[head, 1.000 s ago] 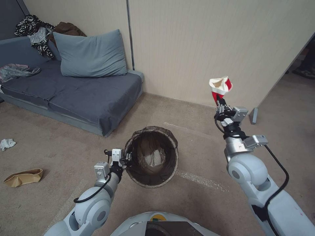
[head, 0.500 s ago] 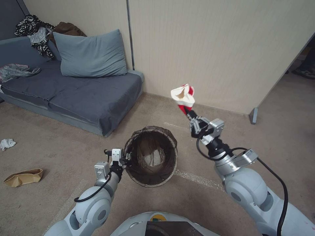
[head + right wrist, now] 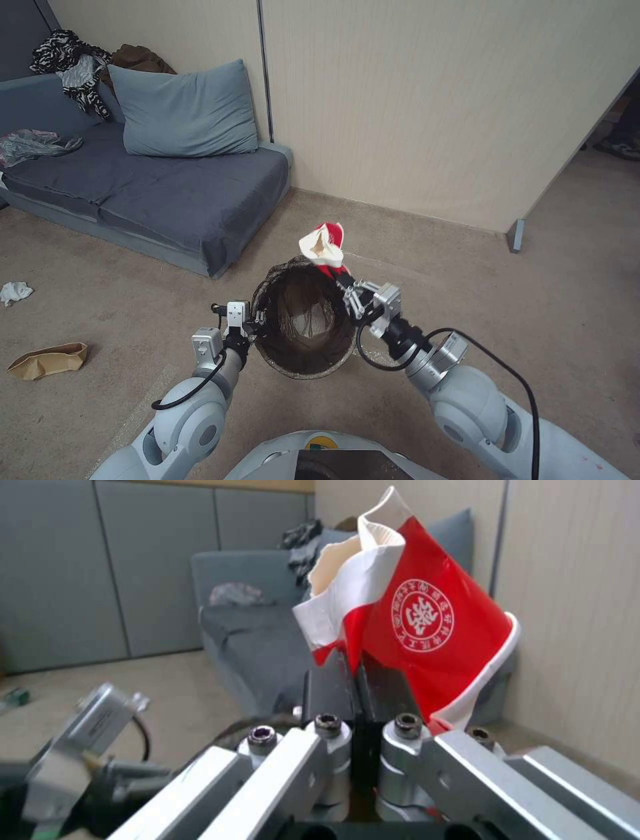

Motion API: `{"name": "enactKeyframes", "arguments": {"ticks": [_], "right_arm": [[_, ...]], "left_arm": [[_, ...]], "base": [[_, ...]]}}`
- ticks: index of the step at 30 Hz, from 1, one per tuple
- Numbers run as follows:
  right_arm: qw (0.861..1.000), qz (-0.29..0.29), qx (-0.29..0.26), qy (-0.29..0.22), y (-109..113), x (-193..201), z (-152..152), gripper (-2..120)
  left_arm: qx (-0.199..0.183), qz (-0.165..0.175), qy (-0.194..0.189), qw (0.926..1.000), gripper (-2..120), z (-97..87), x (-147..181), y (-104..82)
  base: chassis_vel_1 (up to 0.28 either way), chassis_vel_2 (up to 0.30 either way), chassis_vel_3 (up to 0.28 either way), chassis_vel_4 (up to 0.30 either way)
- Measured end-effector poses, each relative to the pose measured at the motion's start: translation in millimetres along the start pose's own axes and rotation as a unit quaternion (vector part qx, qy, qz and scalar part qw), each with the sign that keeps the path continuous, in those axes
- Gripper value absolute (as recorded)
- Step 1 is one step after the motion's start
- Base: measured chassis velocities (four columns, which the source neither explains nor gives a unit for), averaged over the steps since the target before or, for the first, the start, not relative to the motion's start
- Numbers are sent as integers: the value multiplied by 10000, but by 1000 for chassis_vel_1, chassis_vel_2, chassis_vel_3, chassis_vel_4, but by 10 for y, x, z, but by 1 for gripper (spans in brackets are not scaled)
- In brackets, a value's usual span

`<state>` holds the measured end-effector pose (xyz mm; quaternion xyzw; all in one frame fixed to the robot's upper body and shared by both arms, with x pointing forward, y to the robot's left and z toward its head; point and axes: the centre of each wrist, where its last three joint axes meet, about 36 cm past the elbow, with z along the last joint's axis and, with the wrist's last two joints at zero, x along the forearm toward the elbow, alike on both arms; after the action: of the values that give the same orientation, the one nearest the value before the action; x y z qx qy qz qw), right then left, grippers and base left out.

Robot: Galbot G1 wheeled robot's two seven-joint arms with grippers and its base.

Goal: Pick up the trash bin, then pick up the garbage from the floor and place it into the trash bin.

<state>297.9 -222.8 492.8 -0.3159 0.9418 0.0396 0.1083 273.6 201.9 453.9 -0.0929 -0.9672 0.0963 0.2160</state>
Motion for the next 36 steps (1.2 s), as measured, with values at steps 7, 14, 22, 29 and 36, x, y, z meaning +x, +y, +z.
{"name": "enactKeyframes", "arguments": {"ticks": [7,14,22,29,36], "right_arm": [[9983,-364,-149,431,188,62,285,0],[9949,-662,-360,672,377,47,536,0],[9915,-748,-444,969,485,132,728,0],[9901,-618,-401,1196,490,157,942,0],[9898,-521,-332,1282,470,161,1002,4]], "left_arm": [[2,-21,-2,10000,2,1,-22,6],[0,-45,3,10000,2,-7,-29,17],[10,-38,-2,10000,2,-22,-46,10],[33,-3,-27,10000,2,-46,-10,-15],[53,2,-38,10000,2,-49,-3,-26]], "base": [[0,0,0,0],[0,0,0,0],[0,0,0,0],[0,0,0,0],[0,0,0,0]]}}
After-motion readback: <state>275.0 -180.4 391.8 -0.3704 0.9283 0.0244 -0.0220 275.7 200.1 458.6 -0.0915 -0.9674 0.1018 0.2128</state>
